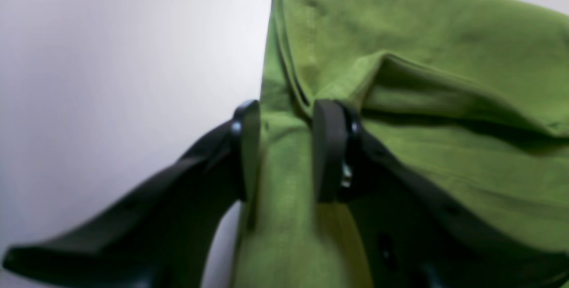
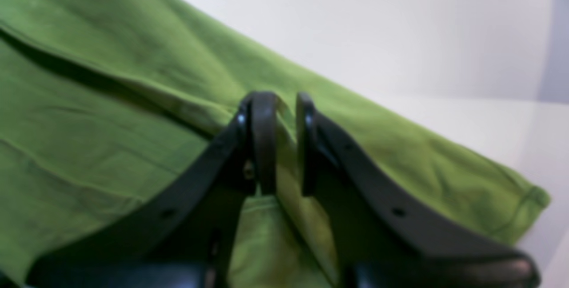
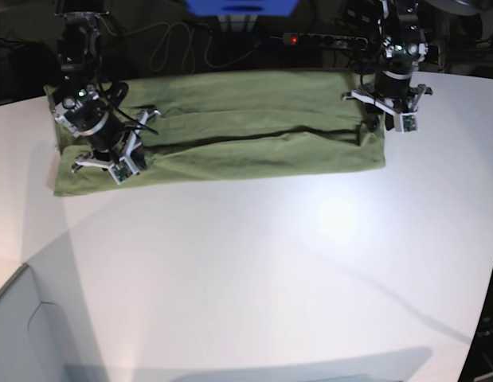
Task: Fold the T-shirt properly
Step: 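Adjust the right gripper's hold on the strip end, left gripper holding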
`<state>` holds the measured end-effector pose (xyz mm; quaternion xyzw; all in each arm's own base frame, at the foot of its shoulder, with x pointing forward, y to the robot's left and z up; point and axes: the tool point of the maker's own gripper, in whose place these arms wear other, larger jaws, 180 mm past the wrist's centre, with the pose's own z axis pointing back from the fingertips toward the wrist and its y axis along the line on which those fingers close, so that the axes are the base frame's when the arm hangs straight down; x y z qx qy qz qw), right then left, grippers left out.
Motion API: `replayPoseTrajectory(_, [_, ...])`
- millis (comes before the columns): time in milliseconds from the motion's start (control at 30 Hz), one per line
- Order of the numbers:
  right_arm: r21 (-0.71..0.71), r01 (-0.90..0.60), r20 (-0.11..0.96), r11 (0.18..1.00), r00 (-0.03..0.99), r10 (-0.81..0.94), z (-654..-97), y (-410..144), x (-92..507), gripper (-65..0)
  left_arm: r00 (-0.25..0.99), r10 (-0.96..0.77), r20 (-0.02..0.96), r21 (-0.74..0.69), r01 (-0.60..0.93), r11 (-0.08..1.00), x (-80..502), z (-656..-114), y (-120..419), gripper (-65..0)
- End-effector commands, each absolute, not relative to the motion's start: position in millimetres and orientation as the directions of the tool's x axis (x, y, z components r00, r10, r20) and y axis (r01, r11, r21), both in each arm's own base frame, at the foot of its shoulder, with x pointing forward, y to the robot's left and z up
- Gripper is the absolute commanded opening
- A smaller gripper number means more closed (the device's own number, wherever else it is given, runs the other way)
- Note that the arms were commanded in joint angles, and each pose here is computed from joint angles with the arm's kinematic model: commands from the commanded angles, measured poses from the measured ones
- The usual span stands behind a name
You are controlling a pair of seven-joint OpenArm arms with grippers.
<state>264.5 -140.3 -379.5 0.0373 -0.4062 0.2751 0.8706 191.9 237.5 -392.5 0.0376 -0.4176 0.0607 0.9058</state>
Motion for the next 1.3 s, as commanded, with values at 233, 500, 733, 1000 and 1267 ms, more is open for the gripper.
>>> replayPoseTrajectory(233, [-0.144,-0.575,0.712,0.805,0.505,0.488,-386,-138,252,-60.1,0.605,0.067,0.793,0.023,-0.139,0.99,199,-377,238,-45.5])
replayPoseTrajectory(500, [-0.126,-0.673,0.633,0.729,0.511,0.581,-395,-132,212,-60.2,0.544,0.041,0.838,0.05,-0.151,0.987,204,-344,246,-45.5])
replayPoseTrajectory(733, [-0.254,-0.675,0.676,0.693,0.389,0.626,-344,-128,218,-60.2,0.547,0.035,0.836,0.053,-0.144,0.988,200,-342,244,-45.2])
replayPoseTrajectory(1000, [-0.327,-0.538,0.687,0.777,0.43,0.586,-324,-165,269,-60.1,0.558,0.038,0.829,0.053,-0.146,0.988,197,-346,245,-45.2])
replayPoseTrajectory(1267, [-0.203,-0.557,0.604,0.805,0.576,0.551,-382,-175,249,-60.2,0.558,0.037,0.829,0.054,-0.145,0.988,197,-346,245,-45.2])
